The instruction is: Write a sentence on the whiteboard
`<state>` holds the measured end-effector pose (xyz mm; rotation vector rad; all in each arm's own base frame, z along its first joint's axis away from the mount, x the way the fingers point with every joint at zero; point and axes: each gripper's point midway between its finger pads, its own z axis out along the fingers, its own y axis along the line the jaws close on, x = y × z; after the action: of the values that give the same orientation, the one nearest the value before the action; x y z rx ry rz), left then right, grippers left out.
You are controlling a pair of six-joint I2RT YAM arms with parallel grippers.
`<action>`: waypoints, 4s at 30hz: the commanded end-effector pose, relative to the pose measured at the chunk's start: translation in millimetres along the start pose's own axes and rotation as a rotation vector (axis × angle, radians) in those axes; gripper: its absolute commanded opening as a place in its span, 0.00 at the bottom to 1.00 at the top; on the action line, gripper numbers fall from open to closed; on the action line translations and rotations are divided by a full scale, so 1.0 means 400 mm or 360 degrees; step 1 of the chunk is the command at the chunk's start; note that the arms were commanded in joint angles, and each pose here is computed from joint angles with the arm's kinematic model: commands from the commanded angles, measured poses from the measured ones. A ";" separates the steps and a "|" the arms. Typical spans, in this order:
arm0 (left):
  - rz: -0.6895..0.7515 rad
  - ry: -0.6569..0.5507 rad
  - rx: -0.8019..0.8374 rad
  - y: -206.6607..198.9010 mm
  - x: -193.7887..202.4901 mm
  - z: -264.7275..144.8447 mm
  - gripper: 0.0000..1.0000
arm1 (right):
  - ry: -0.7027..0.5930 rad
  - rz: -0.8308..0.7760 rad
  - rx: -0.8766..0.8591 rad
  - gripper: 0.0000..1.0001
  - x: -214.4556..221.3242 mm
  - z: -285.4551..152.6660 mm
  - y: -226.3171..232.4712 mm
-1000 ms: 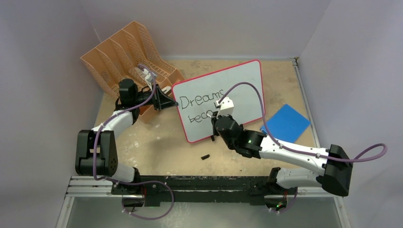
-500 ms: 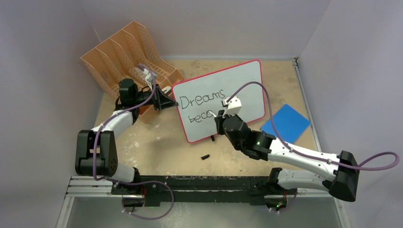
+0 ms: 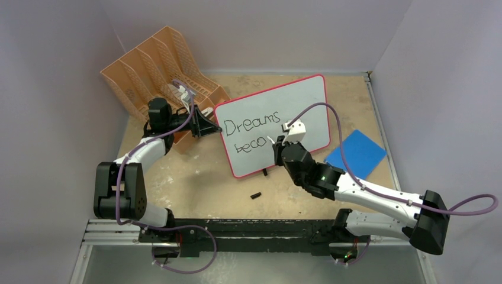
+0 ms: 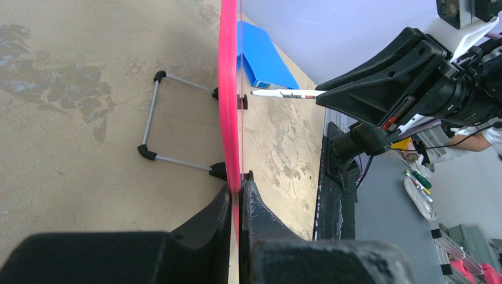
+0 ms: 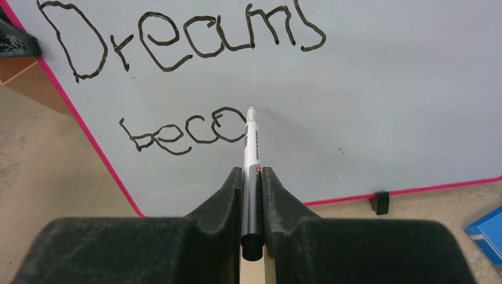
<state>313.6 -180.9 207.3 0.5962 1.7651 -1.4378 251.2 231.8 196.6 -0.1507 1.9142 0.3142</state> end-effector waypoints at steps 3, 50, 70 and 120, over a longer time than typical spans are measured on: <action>0.0157 -0.0019 0.0026 -0.023 -0.038 0.002 0.00 | -0.0122 0.0052 0.0003 0.00 -0.049 0.001 0.001; 0.0157 -0.0020 0.0028 -0.023 -0.039 0.002 0.00 | 0.0113 0.0028 0.0005 0.00 0.043 0.026 -0.002; 0.0154 -0.0019 0.0027 -0.023 -0.037 0.002 0.00 | 0.0209 0.0046 -0.0016 0.00 0.074 0.017 0.003; 0.0156 -0.0038 -0.0024 -0.011 -0.046 -0.003 0.00 | -0.0010 0.0117 -0.0021 0.00 -0.012 0.012 0.002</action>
<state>313.8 -180.5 206.5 0.5913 1.7713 -1.4285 254.9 230.5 194.5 -0.1025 1.9267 0.3580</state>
